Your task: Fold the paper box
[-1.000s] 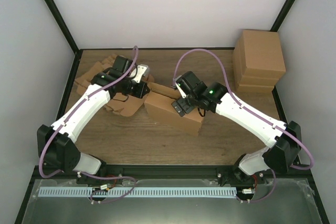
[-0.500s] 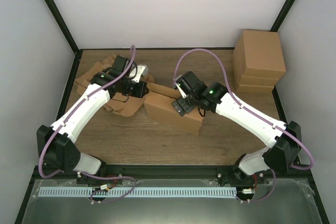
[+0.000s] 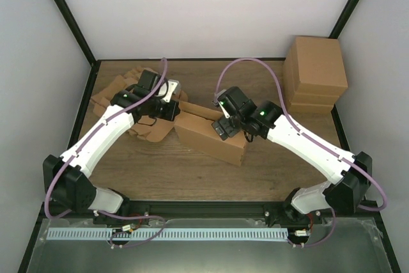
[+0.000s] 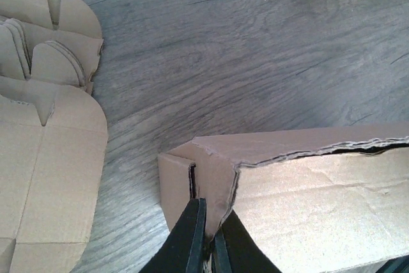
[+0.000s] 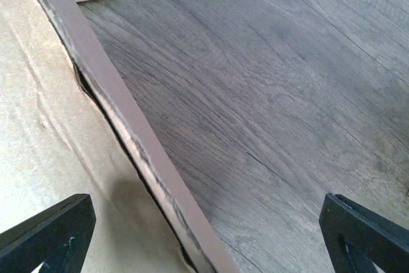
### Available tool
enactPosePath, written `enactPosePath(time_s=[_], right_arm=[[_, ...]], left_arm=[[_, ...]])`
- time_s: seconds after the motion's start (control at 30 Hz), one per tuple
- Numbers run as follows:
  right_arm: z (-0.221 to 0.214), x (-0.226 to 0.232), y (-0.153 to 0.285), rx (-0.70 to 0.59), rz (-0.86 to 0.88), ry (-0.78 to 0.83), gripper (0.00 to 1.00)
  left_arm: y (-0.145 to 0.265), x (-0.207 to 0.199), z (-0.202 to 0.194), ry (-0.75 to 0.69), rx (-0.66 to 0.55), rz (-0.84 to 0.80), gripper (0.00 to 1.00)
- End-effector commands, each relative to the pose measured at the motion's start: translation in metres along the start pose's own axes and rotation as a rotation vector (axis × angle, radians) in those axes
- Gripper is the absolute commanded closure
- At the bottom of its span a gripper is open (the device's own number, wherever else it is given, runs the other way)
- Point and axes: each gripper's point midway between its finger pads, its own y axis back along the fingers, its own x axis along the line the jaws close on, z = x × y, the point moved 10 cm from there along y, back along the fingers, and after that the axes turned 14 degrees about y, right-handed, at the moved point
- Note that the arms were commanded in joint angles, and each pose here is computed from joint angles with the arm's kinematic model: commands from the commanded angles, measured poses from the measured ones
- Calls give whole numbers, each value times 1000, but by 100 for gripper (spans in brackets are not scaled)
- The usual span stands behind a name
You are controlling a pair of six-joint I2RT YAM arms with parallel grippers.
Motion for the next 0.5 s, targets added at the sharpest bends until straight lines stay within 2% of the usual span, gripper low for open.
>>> enactPosePath(time_s=[0.0,0.13,0.3,0.47], right_arm=[[3,-3,2,8,-47,-23,0],[14,-11,27,-83,-44,-58,0],[27,-20,79,-242,35,-112,2],[32,-17,134,-468,248,-98,35]], left_arm=[[-1,0,-9,-22,60,70,96],[-1,-4,-6,-52,66,82,96],[-1,-6,-5,-51,73,58,96],[-4,-7,-7,-42,80,44,96]])
